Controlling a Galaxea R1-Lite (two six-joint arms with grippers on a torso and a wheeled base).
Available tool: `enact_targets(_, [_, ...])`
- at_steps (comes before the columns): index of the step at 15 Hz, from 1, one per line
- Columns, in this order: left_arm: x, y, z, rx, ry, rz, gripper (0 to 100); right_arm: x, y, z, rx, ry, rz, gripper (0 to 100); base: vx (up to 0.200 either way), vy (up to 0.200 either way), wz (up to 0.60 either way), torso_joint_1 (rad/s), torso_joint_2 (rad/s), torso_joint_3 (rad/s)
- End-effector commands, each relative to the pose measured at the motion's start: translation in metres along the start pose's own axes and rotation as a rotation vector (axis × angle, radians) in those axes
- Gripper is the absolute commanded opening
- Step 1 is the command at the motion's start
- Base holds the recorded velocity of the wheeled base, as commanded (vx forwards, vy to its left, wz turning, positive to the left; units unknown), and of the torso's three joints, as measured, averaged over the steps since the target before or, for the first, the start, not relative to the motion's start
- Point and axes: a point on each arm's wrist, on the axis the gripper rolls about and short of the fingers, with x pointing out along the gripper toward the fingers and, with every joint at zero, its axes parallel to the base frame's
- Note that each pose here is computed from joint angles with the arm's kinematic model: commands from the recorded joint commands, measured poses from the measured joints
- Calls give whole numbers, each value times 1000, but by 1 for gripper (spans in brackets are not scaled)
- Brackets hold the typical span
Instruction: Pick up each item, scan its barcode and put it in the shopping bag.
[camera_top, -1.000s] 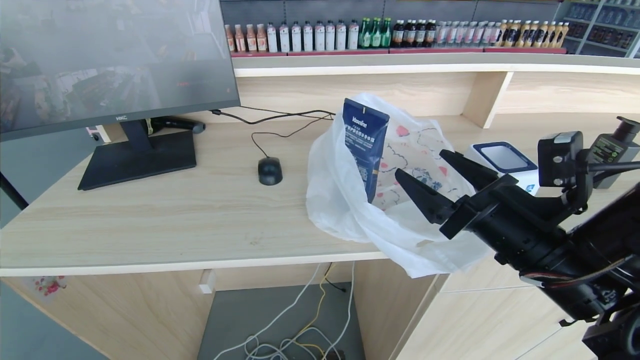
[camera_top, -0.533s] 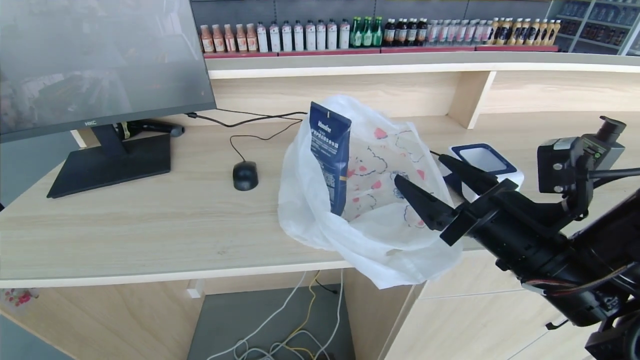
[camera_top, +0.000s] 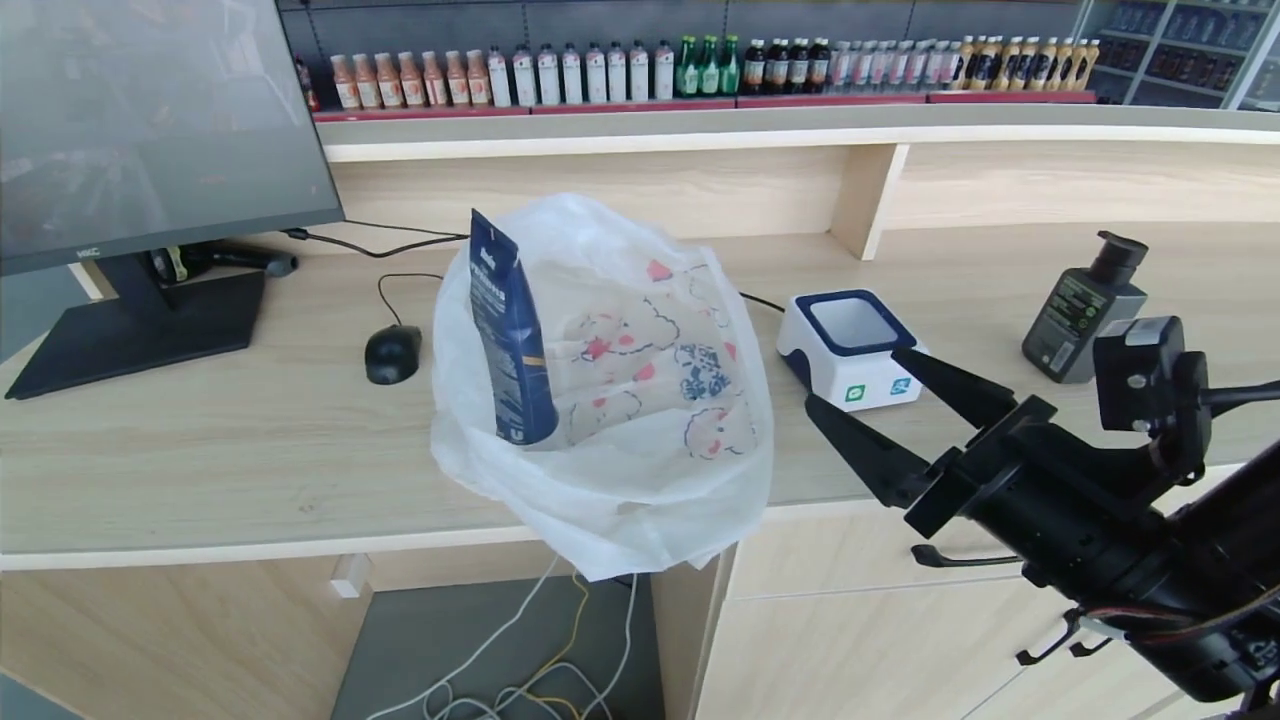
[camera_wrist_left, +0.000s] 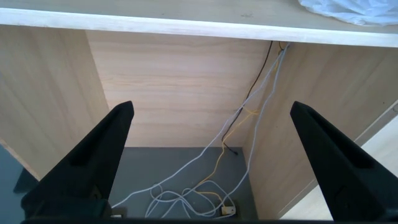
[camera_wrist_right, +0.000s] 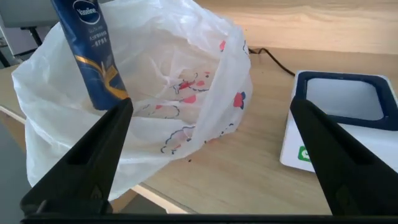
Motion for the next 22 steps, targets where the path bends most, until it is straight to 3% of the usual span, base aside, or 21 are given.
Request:
enact_targets(1, [0, 0, 0, -1, -1, 0, 100, -2, 0, 0, 0, 1, 0, 100, 0, -200, 0, -7, 2, 2])
enact_targets(18, [0, 0, 0, -1, -1, 0, 100, -4, 0, -2, 1, 13, 0, 100, 0, -200, 0, 4, 3, 3])
enact_targets(22, [0, 0, 0, 2, -1, 0, 100, 10, -11, -5, -19, 6, -54, 100, 0, -150, 0, 2, 3, -1])
